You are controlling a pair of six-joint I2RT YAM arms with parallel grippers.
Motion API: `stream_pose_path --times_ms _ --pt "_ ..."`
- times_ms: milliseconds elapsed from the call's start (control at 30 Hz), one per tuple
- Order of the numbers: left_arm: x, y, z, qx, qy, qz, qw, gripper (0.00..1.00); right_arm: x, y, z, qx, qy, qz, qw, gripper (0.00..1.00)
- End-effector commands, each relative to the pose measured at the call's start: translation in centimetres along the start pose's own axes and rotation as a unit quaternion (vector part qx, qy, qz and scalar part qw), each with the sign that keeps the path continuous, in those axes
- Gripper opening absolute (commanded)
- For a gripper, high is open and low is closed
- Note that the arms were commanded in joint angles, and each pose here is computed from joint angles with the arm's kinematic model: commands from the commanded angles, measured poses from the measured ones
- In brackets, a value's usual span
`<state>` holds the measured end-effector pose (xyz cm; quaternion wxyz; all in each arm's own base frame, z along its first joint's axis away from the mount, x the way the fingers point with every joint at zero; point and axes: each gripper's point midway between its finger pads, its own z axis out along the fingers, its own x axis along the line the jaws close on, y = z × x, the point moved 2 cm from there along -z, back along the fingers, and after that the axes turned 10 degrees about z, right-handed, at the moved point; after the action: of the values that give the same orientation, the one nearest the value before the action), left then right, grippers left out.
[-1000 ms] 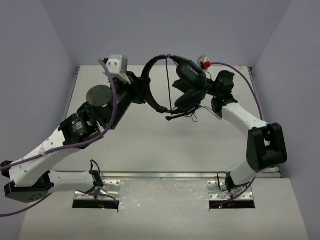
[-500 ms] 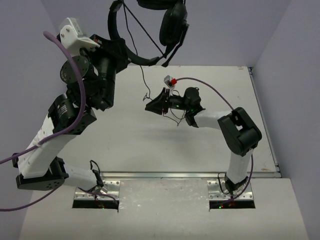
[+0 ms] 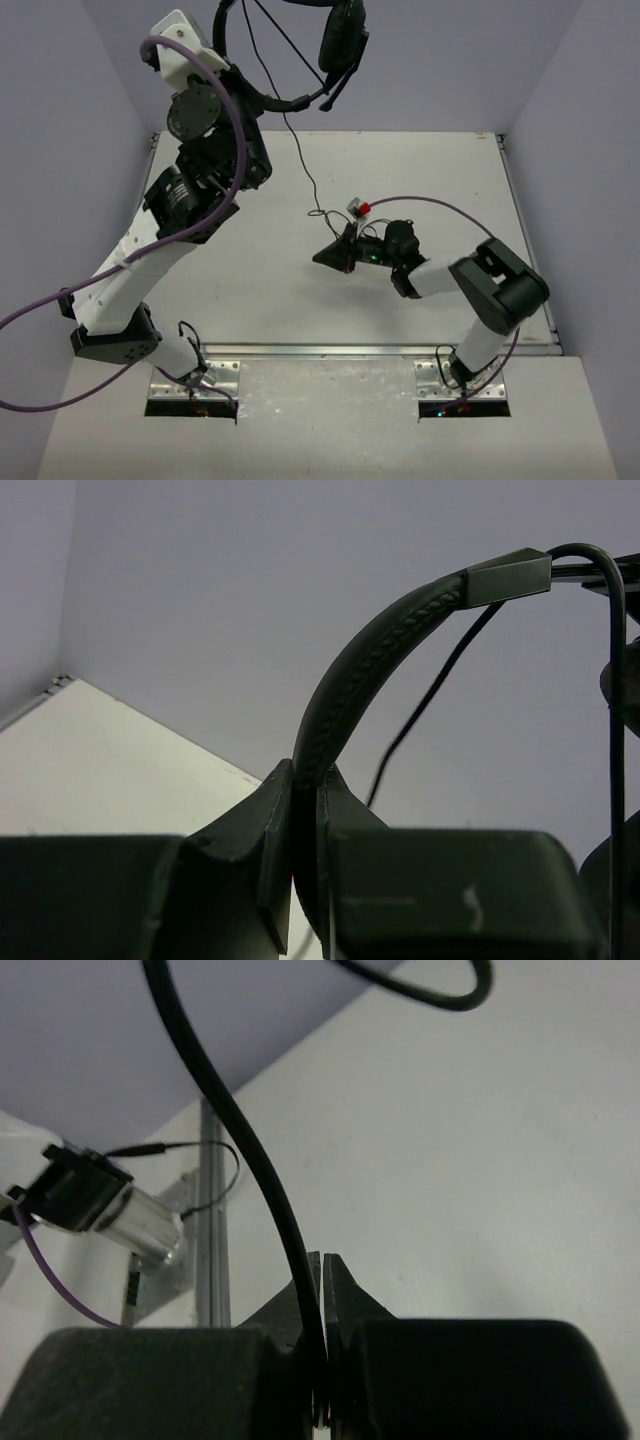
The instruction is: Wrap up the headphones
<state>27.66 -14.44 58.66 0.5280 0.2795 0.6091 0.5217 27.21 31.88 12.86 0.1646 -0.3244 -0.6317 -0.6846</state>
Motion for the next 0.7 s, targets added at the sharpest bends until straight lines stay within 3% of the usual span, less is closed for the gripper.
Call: stream_pose_path --times_ms 0,33,67,100,133,233,400,667 --pt "1.0 1.0 2.4 -0.028 0.041 0.004 0.999 0.0 3.0 0.5 -3.1 -0.049 -0.045 -0.061 0.996 0.01" --pt "-0.2 -1.9 3.7 -0.009 0.039 0.026 0.999 0.0 2.2 -2.7 -4.6 -0.02 -0.091 -0.051 0.994 0.01" --pt "1.0 -0.7 5.8 -0.016 0.054 0.009 0.998 0.0 2.8 -3.5 -5.3 -0.014 -0.102 -0.057 0.993 0.01" --pt "-0.2 -1.6 7.1 0.0 0.009 0.007 1.0 0.0 4.5 -3.0 -6.0 -0.026 -0.097 -0.077 0.992 0.01" --pt "-0.3 -5.5 9.1 0.045 0.019 0.023 0.999 0.0 4.4 -5.6 -6.8 0.011 -0.119 -0.077 0.99 0.01" --pt "2.6 -8.2 14.3 0.066 0.047 0.02 0.996 0.0 6.4 -6.7 -8.2 0.034 -0.136 -0.11 0.984 0.01" --pt "6.7 -15.0 19.9 0.147 0.067 0.017 0.987 0.0 10.7 -4.9 -8.8 0.036 -0.126 -0.17 0.977 0.01" --pt "15.2 -20.3 26.3 0.225 0.107 -0.001 0.969 0.0 13.7 -2.3 -9.7 0.046 -0.138 -0.234 0.961 0.01"
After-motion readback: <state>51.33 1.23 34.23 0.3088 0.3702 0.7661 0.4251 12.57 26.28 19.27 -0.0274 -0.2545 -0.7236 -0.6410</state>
